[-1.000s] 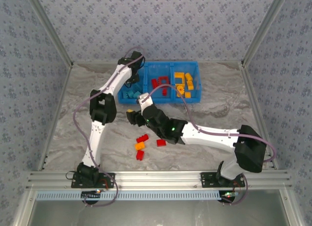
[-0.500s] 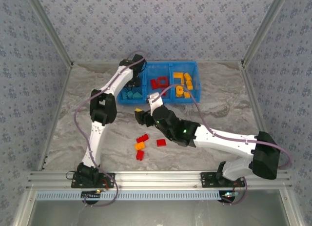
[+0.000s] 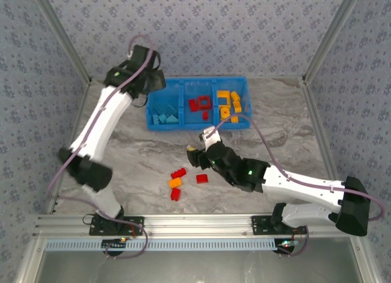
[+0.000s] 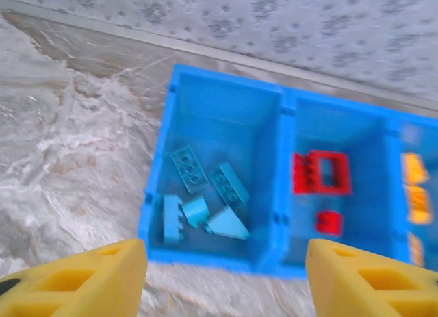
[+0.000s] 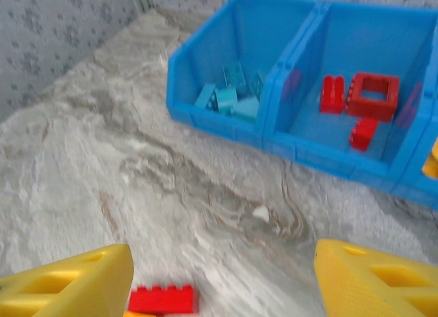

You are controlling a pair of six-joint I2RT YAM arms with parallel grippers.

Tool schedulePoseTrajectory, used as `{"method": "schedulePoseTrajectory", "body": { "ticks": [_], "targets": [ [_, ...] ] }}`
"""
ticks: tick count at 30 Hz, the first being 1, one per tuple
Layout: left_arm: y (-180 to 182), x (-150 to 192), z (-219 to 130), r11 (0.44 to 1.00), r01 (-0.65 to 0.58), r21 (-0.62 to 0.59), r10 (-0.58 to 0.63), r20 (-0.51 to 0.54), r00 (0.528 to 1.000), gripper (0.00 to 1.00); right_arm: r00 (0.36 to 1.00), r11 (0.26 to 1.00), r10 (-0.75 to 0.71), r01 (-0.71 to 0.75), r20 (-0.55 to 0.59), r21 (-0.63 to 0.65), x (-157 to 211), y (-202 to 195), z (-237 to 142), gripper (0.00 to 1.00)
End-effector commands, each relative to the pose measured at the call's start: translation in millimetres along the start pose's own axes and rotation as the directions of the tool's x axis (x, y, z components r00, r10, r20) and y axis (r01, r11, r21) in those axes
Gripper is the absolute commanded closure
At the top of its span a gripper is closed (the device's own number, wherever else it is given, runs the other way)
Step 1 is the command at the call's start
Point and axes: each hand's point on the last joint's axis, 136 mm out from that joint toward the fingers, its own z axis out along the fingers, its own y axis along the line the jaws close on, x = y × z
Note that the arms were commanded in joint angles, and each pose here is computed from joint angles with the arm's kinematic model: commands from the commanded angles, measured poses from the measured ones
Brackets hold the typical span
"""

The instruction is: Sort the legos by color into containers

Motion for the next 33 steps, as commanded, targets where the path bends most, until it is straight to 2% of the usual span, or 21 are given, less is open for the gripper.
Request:
{"method": "schedulePoseTrajectory", "body": {
  "ticks": [1, 6, 11, 13, 16, 19, 22, 25, 29, 33],
  "targets": [
    [-13, 36, -32, 0.983, -0.041, 0.182, 0.052, -0.054, 0.997, 0.31, 0.998, 0.998, -0.009, 0.013, -0.069, 0.058, 22, -14, -8, 0.28],
    [0, 102, -80, 0.940, -0.029, 0.341, 0.082, -0.145, 0.986, 0.25, 0.993, 0.994, -0.036, 0.048, -0.113, 0.099, 31, -30, -23, 0.28],
    [12, 157, -107, 0.896, 0.015, 0.444, 0.096, -0.227, 0.969, 0.24, 0.989, 0.987, -0.046, 0.067, -0.143, 0.148, 32, -47, -39, 0.28],
    [11, 170, -116, 0.869, 0.034, 0.493, 0.102, -0.246, 0.964, 0.24, 0.987, 0.985, -0.046, 0.070, -0.151, 0.157, 34, -51, -44, 0.28],
    [17, 183, -121, 0.865, 0.047, 0.500, 0.103, -0.269, 0.958, 0.24, 0.984, 0.987, -0.054, 0.079, -0.172, 0.141, 39, -52, -48, 0.28],
    [18, 192, -123, 0.859, 0.058, 0.508, 0.106, -0.289, 0.951, 0.24, 0.965, 0.992, -0.108, 0.121, -0.240, 0.043, 56, -38, -45, 0.26],
    [13, 200, -124, 0.836, 0.070, 0.545, 0.122, -0.309, 0.943, 0.24, 0.914, 0.982, -0.188, 0.173, -0.361, -0.073, 86, -23, -40, 0.23],
    [7, 210, -125, 0.803, 0.085, 0.590, 0.144, -0.331, 0.933, 0.24, 0.829, 0.957, -0.291, 0.256, -0.478, -0.140, 115, -20, -35, 0.20],
    [6, 222, -128, 0.773, 0.102, 0.626, 0.161, -0.349, 0.923, 0.23, 0.745, 0.922, -0.383, 0.346, -0.547, -0.174, 128, -21, -22, 0.17],
    [12, 232, -129, 0.778, 0.113, 0.618, 0.160, -0.369, 0.916, 0.24, 0.680, 0.906, -0.418, 0.358, -0.603, -0.224, 137, -22, -4, 0.15]
  ]
}}
